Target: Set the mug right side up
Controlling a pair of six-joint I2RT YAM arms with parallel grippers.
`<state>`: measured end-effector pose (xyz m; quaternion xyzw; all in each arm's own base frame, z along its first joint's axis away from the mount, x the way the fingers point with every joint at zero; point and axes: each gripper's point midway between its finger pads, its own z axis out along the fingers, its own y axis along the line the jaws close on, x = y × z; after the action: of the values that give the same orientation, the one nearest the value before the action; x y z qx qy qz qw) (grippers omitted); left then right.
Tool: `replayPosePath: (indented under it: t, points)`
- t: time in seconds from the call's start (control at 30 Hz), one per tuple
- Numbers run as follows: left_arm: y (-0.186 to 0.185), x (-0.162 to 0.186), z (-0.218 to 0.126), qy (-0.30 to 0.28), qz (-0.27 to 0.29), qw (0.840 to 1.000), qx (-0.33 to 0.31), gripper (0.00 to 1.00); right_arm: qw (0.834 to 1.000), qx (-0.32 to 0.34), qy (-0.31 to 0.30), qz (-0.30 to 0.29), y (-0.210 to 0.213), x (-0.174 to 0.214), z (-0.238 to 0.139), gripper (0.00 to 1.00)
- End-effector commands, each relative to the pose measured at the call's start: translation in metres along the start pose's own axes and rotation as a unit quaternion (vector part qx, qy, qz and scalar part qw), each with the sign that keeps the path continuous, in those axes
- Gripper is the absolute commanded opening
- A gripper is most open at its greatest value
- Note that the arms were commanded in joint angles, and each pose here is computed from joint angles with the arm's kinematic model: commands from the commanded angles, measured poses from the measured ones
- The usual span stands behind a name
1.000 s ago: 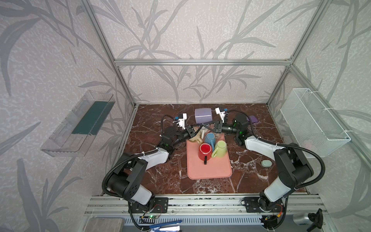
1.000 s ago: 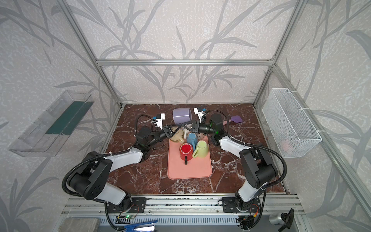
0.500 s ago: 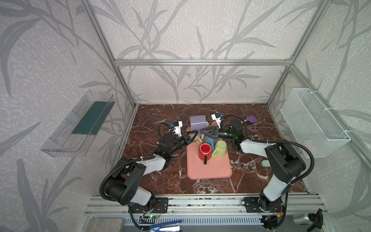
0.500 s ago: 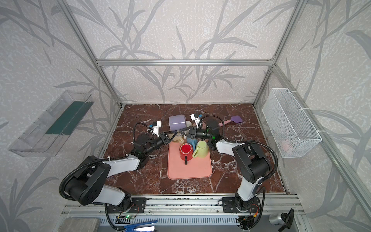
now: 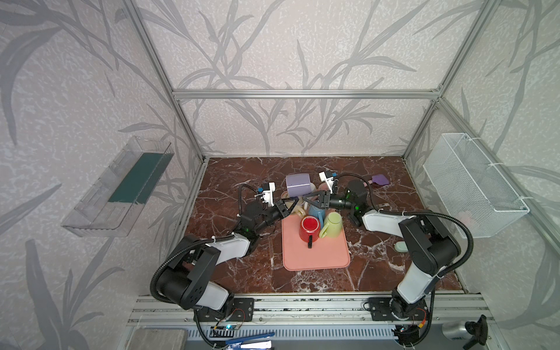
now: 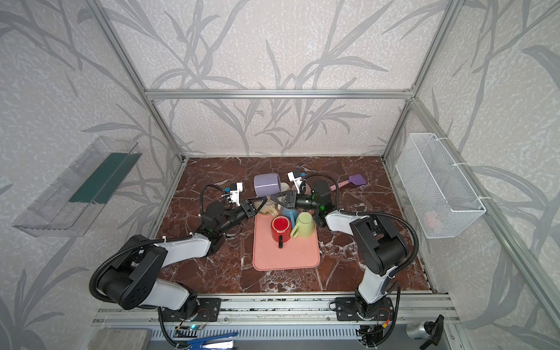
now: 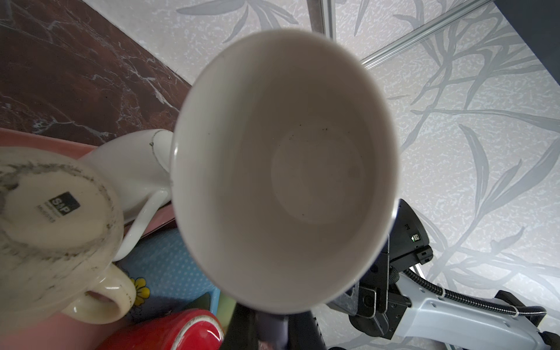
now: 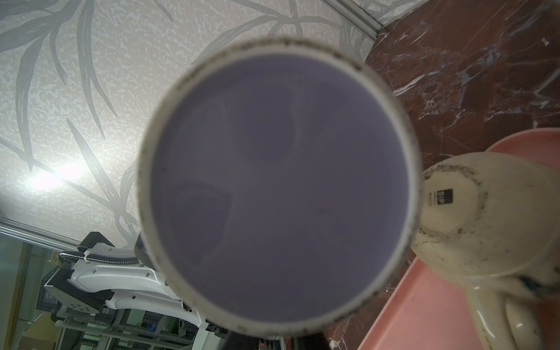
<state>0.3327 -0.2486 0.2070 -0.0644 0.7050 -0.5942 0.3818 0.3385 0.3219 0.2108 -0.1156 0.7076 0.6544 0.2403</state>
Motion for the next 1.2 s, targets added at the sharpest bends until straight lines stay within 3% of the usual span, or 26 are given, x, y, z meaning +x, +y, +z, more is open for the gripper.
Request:
replayPosePath:
  t: [0.0, 0.2, 0.57, 0.7, 0.83, 0.97, 1.17]
  points:
    - [-0.032, -0.014, 0.004, -0.013, 0.035, 0.998, 0.051, 0.00, 0.999, -0.017, -0.011, -0.041, 0.011, -0.009, 0.005, 0.00]
    - [-0.037, -0.012, 0.009, 0.000, 0.040, 0.998, 0.057, 0.00, 0.998, -0.025, -0.007, -0.051, 0.016, -0.006, 0.006, 0.00]
    - [-0.043, -0.013, 0.014, 0.004, 0.042, 0.997, 0.066, 0.20, 0.997, -0.050, -0.004, -0.063, 0.028, -0.002, 0.010, 0.00]
    - [-0.046, -0.015, 0.017, 0.005, 0.044, 0.997, 0.070, 0.22, 0.997, -0.053, -0.001, -0.062, 0.027, 0.001, 0.012, 0.00]
    - [-0.048, -0.015, 0.019, 0.006, 0.044, 0.996, 0.073, 0.16, 0.997, -0.055, -0.002, -0.057, 0.025, 0.002, 0.013, 0.00]
    - [-0.048, -0.016, 0.018, 0.004, 0.045, 0.997, 0.070, 0.00, 0.997, -0.055, -0.001, -0.058, 0.025, 0.002, 0.013, 0.00]
    - [-0.046, -0.019, 0.013, -0.002, 0.054, 0.997, 0.047, 0.00, 0.997, -0.051, -0.002, -0.054, 0.022, 0.001, 0.012, 0.00]
